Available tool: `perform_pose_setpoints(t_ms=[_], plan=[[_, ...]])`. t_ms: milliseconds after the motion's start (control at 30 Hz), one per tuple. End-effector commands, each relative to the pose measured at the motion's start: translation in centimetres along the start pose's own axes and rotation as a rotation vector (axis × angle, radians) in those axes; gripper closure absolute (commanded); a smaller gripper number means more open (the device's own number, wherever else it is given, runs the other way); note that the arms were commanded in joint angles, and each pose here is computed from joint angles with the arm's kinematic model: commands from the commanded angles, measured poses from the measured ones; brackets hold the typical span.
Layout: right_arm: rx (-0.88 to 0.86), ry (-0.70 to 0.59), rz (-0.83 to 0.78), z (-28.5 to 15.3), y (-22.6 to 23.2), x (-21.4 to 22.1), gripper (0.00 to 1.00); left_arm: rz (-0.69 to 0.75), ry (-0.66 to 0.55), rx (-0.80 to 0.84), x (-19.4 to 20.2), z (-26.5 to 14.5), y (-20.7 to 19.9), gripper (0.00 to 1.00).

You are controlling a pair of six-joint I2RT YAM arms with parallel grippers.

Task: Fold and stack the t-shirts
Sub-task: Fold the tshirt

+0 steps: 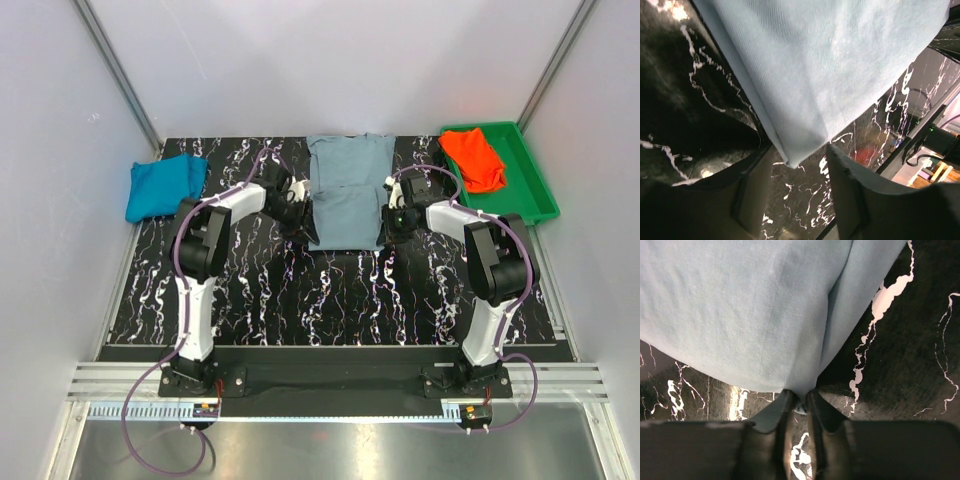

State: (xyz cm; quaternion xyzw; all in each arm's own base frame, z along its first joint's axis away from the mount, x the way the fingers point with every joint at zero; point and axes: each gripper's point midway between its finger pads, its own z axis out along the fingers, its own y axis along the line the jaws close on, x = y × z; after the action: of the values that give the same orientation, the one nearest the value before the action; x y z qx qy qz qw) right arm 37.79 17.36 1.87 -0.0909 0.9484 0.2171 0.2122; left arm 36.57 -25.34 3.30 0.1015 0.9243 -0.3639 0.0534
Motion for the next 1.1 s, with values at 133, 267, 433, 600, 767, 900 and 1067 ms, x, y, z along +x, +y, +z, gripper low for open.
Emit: perform_pose_setpoints(t_ms=[133,267,433,600,767,900,1067], plan=[[-0.015,-0.039,-0.018,-0.4,0.2,-1.4,0.93,0.034,-0.010,0.035,-0.9,1.2,-0.6,0.69],[-0.009,-0.052,-0.025,-1.4,0.2,-1.6,1.00,0.023,-0.007,0.038,-0.1,0.5,-1.0,0.92],[-0.022,-0.075,-0.040,-3.4,1.1,-1.9,1.00,0.053,-0.034,0.058,0.2,-1.4,-2.8,1.00],[-0.044,-0.096,-0.058,-6.0,2.3,-1.6,1.00,0.098,-0.055,0.048,0.6,-3.4,-4.2,1.00],[-0.075,-0.110,-0.064,-8.5,3.7,-0.8,1.00,0.113,-0.055,0.053,2.2,-4.9,-5.4,1.00],[-0.090,-0.129,-0.057,-10.3,4.5,-0.3,1.00,0.151,-0.074,0.064,3.1,-6.8,-7.1,1.00],[-0.107,-0.162,-0.049,-12.7,5.5,0.4,1.00,0.185,-0.084,0.063,4.4,-8.1,-8.4,1.00]])
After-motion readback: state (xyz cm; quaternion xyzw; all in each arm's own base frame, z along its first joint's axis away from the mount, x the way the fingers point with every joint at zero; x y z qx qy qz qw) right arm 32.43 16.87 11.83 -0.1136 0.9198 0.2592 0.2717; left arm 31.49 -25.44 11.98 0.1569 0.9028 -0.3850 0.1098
